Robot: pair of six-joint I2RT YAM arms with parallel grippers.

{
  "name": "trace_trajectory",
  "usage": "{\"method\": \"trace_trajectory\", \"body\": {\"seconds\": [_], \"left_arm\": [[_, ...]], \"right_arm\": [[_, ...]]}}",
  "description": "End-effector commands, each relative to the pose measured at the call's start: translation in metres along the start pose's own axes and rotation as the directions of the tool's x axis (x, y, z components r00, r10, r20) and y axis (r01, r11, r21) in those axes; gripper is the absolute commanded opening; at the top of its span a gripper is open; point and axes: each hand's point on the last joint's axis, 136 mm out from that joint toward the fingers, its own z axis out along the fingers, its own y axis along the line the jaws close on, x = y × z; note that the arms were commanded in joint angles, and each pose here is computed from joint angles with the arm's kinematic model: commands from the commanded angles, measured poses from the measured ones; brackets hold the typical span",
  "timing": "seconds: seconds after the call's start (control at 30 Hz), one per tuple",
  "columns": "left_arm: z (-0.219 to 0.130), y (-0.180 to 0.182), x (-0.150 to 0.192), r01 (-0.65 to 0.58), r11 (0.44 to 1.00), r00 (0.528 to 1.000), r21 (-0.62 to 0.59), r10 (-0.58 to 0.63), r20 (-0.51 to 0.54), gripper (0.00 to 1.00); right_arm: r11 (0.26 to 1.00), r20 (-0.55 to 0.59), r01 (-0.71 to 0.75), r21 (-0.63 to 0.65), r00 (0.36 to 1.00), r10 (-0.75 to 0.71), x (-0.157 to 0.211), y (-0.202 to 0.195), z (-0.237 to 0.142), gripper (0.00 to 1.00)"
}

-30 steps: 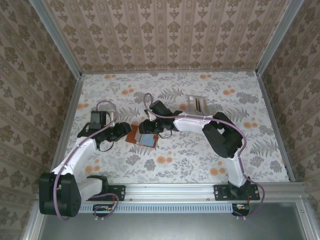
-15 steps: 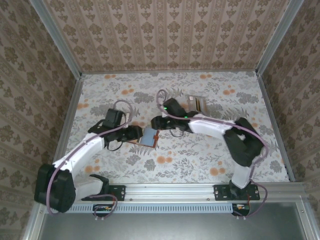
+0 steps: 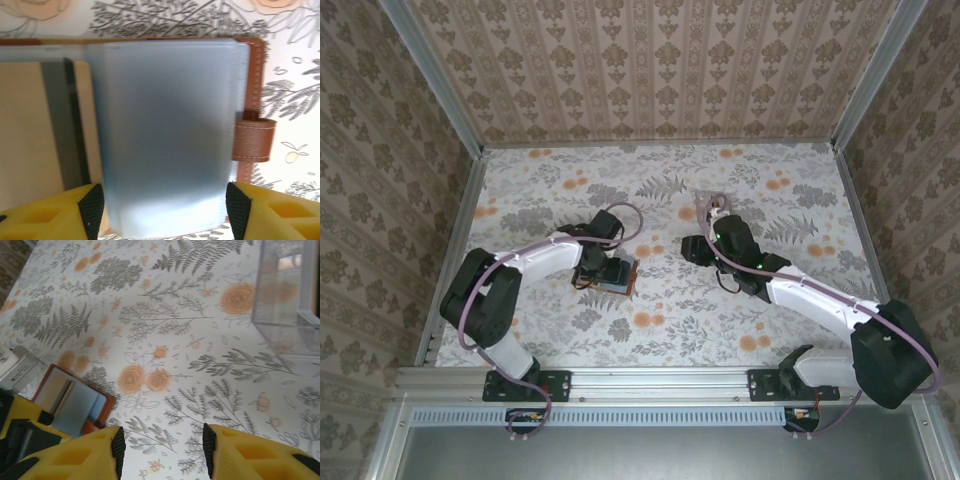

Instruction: Put the credit cards into the card holder

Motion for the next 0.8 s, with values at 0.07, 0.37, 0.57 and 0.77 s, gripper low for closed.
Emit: {"method": "trace_trajectory", "body": {"seconds": [0.07, 0.37, 0.57, 0.77], "left_arm": [[-0.005, 0.000, -0.008, -0.016, 0.999, 1.000, -0.052, 0.015, -0.010, 0.70], [0.004, 0.003, -0.004, -0.032, 0.997, 0.998, -0.071, 0.029, -0.052, 0.69], [0.005, 0.003, -0.005, -0.039, 0.996, 0.998, -0.074, 0.035, -0.056, 0.62], [0.001, 0.004, -0.007, -0.055, 0.995, 0.998, -0.080, 0.052, -0.041, 0.57]], "right_arm": [[1.000, 0.063, -0.002, 0.009, 0.998, 0.001, -0.013, -0.006, -0.005, 0.48], [1.000, 0.048, -0.013, -0.003, 0.999, 0.013, -0.012, -0.008, -0.004, 0.49], [1.000, 0.059, -0.026, -0.011, 0.998, 0.027, -0.019, -0.007, -0.008, 0.48], [1.000, 0.060, -0.026, -0.009, 0.998, 0.026, -0.021, -0.008, -0.010, 0.48]]}}
